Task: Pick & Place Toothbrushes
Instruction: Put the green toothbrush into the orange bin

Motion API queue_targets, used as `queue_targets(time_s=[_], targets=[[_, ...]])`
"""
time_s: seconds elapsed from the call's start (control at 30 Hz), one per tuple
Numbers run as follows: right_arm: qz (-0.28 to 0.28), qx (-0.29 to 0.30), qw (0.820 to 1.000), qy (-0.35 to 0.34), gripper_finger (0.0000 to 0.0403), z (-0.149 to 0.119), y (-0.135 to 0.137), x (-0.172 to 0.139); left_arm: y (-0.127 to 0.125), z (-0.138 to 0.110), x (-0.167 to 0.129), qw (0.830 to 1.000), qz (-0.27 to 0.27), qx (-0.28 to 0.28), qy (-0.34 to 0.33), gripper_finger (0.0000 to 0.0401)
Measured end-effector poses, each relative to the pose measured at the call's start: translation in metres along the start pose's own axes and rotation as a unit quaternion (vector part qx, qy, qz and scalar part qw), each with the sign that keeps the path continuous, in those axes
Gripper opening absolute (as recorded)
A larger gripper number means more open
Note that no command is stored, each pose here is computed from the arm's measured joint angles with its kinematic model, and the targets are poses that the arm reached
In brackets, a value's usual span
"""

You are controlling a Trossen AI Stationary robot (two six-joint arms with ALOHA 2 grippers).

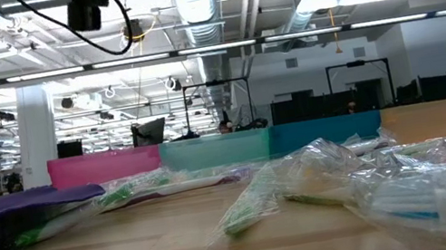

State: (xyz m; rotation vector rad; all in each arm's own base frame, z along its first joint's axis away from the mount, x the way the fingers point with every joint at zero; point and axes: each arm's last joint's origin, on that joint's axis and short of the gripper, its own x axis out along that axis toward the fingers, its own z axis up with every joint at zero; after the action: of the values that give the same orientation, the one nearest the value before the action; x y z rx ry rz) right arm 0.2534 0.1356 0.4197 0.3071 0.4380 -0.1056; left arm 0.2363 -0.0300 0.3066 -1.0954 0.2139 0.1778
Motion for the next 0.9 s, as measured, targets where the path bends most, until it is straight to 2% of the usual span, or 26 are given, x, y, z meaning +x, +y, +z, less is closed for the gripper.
queue_targets(time_s=[0.27, 0.43, 0.6, 0.73, 0.9], targets=[[0.008, 0.013, 1.0, -0.002, 0.0274, -0.001, 0.003, -0.002, -0.013, -0.021, -0.005, 0.999, -0.033, -0.021, 0.032, 0.0218], [0.003, 0.035, 0.999, -0.024, 0.0274, 0.006, 0.0, 0.006, -0.015, -0.026, -0.006, 0.994, -0.059, -0.029, 0.092, 0.0218], [-0.005, 0.084, 0.995, -0.046, 0.0274, 0.013, -0.004, 0.024, -0.015, -0.029, -0.007, 0.987, -0.066, -0.047, 0.137, 0.0218], [-0.004, 0.097, 0.994, -0.057, 0.0274, 0.012, 0.0, 0.042, -0.003, -0.035, -0.008, 0.98, -0.009, -0.059, 0.189, 0.0218], [0.002, 0.118, 0.992, -0.045, 0.0274, 0.003, 0.007, 0.065, 0.02, -0.046, -0.011, 0.961, 0.107, -0.05, 0.251, 0.0218]])
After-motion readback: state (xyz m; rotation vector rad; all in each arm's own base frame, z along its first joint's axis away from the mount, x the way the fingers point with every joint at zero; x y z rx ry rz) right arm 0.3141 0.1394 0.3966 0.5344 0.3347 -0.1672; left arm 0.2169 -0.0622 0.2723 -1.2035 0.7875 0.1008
